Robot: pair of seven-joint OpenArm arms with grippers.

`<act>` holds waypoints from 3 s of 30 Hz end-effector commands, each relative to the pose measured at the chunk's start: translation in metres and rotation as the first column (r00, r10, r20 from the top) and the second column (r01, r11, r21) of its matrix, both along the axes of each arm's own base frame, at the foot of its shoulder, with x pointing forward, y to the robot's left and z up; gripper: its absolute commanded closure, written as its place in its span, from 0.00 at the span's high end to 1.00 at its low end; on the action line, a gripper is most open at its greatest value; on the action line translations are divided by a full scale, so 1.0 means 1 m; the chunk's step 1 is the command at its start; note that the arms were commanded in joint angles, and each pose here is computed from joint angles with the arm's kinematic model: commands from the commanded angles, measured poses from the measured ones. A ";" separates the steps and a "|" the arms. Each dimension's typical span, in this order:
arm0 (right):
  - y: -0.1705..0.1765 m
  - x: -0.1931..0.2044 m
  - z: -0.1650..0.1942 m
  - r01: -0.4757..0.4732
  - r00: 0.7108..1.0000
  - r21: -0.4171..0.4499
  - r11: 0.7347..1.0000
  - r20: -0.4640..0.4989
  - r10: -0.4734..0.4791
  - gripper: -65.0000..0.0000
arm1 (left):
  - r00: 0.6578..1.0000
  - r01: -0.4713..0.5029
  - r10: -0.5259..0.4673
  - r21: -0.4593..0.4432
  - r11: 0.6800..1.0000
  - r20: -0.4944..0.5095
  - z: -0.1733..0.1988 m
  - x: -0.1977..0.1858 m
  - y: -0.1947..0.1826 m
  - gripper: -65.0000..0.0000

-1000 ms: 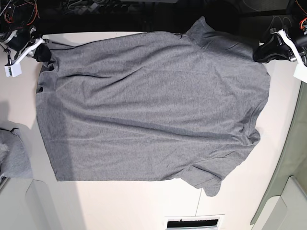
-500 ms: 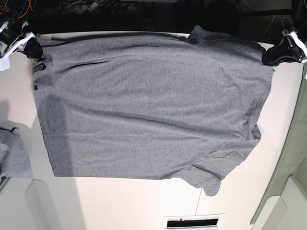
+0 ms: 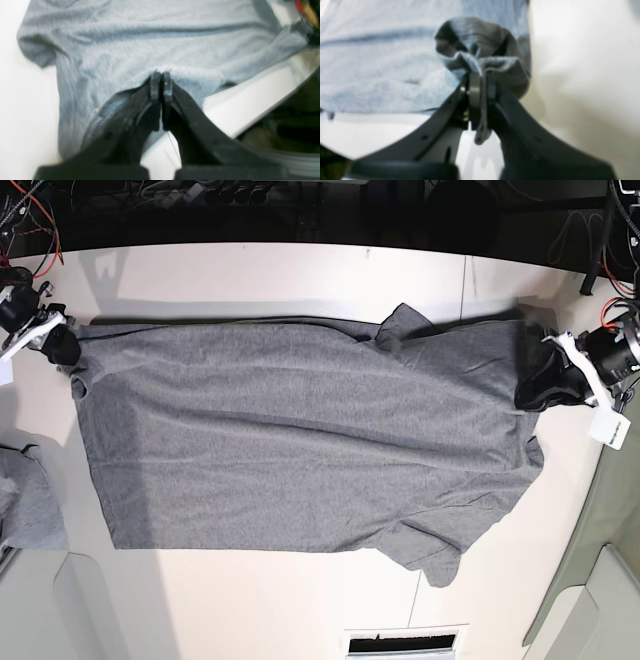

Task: Layout the t-shirt on the table in an organized manner, then fold the t-shirt properly
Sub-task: 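Pull both held corners apart and lay the shirt straight, then regrasp the shirt edge with both grippers and tug it taut, then move both grippers inward and grasp the shirt body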

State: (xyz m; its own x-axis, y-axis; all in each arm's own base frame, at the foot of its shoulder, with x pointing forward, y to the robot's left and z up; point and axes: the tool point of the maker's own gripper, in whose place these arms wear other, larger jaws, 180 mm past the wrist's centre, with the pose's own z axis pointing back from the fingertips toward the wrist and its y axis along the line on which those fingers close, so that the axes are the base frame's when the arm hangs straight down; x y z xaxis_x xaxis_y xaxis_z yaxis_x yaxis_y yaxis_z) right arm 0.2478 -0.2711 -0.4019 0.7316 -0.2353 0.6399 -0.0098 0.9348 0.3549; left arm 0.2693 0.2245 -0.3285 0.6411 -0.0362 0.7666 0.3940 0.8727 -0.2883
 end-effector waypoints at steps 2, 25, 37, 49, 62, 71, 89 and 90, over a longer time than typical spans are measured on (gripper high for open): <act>-0.011 0.020 0.011 0.032 0.998 0.009 0.999 0.062 -0.032 0.00 | 0.999 0.017 -0.018 0.015 1.000 0.036 0.003 0.018 -0.001 0.00; -0.064 0.023 0.011 0.226 0.970 0.057 0.972 0.080 -0.230 0.51 | 0.975 -0.219 0.207 -0.225 0.949 -0.076 0.001 0.020 0.071 0.47; -0.069 0.023 0.009 0.234 0.969 0.017 0.972 0.077 -0.235 0.51 | 0.946 -0.308 0.256 -0.305 0.901 -0.197 -0.033 -0.034 0.065 0.47; -0.053 0.025 -0.009 0.174 0.985 -0.063 0.983 0.017 -0.173 0.51 | 0.939 -0.317 0.271 -0.227 0.921 -0.212 -0.045 -0.038 0.070 0.47; -0.058 0.029 -0.007 0.200 0.979 -0.075 0.977 0.041 -0.198 0.63 | 0.928 -0.344 0.309 -0.159 0.926 -0.206 -0.066 -0.041 0.067 0.58; -0.057 0.033 -0.003 0.208 0.977 -0.057 0.977 0.063 -0.204 0.63 | 0.930 -0.346 0.314 -0.167 0.923 -0.192 -0.063 -0.037 0.067 0.58; -0.047 0.097 0.051 0.188 0.952 0.013 0.982 0.245 -0.185 0.00 | 0.979 -0.200 0.204 -0.163 0.966 0.007 -0.004 -0.006 0.038 0.11; -0.045 0.104 0.054 0.178 0.951 -0.008 0.984 0.258 -0.170 0.00 | 0.983 -0.182 0.185 -0.139 0.973 0.010 -0.010 -0.004 0.031 0.10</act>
